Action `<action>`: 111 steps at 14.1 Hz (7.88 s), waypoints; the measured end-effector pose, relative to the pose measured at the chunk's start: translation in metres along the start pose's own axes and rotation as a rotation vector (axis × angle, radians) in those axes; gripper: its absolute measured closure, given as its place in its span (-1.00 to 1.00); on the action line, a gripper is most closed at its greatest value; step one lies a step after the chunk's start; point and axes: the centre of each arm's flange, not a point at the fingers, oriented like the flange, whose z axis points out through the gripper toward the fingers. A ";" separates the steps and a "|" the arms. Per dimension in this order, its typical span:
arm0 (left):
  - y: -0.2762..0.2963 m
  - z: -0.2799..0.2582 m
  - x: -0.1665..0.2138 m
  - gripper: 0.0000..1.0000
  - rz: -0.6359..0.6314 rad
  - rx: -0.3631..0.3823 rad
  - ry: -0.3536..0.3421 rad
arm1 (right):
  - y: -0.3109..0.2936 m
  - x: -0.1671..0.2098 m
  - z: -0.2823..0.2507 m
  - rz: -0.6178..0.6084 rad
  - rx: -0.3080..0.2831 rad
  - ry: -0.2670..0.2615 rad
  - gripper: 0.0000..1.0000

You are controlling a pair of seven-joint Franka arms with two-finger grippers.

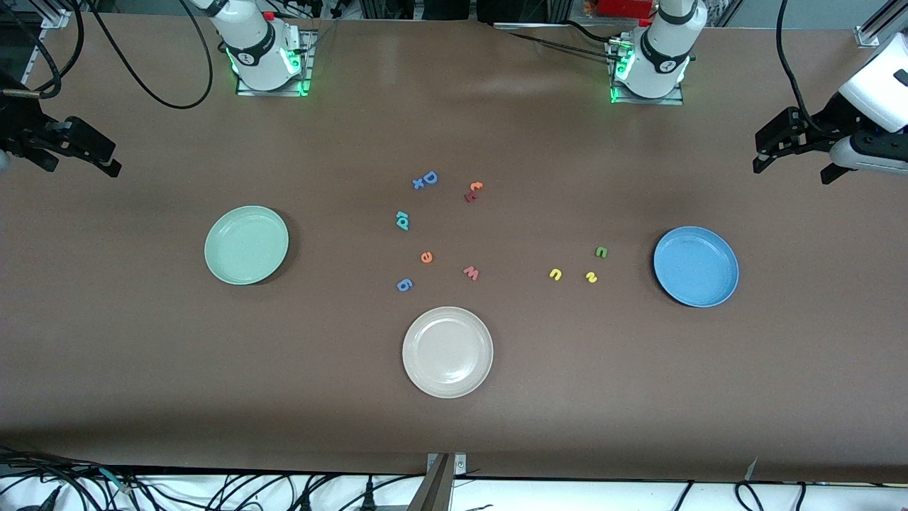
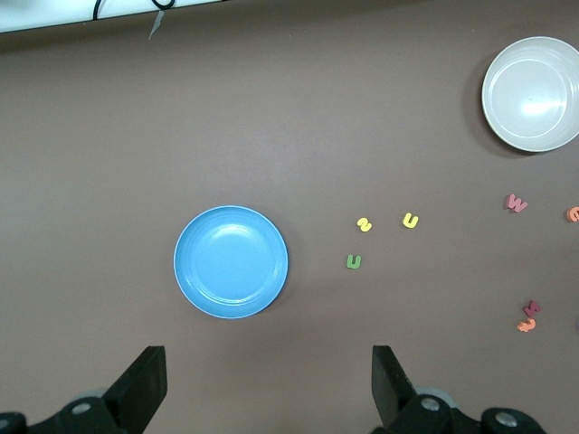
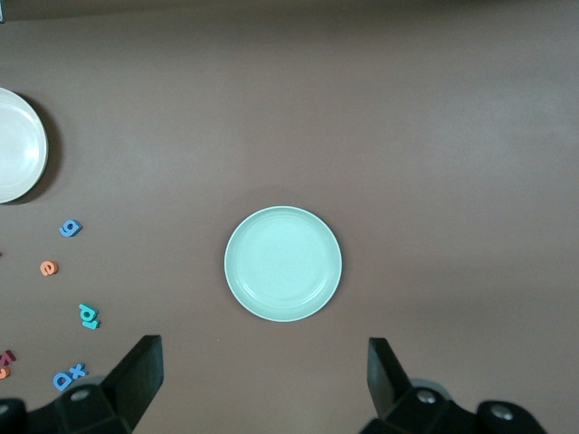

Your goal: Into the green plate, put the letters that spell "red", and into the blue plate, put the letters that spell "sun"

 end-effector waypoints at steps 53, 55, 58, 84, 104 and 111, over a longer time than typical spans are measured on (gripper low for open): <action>0.142 0.345 0.003 -1.00 -0.007 -0.066 -0.103 | -0.362 -0.115 0.445 -0.048 -0.042 -0.188 -0.53; 0.141 0.375 0.008 -1.00 0.025 -0.033 -0.073 | -0.364 -0.124 0.455 -0.056 -0.037 -0.182 -0.52; 0.137 0.406 0.010 -0.99 0.086 0.016 -0.053 | -0.362 -0.132 0.463 -0.060 -0.041 -0.190 -0.48; 0.159 0.460 0.010 -0.86 0.523 0.163 0.009 | -0.250 -0.046 0.351 -0.112 -0.155 -0.235 0.39; 0.123 0.467 0.006 -0.74 0.718 -0.059 -0.005 | -0.065 -0.013 0.452 -0.099 -0.257 -0.444 -0.49; 0.127 0.472 0.004 -0.53 0.727 -0.060 -0.014 | -0.133 -0.004 0.375 -0.110 -0.145 -0.327 -0.94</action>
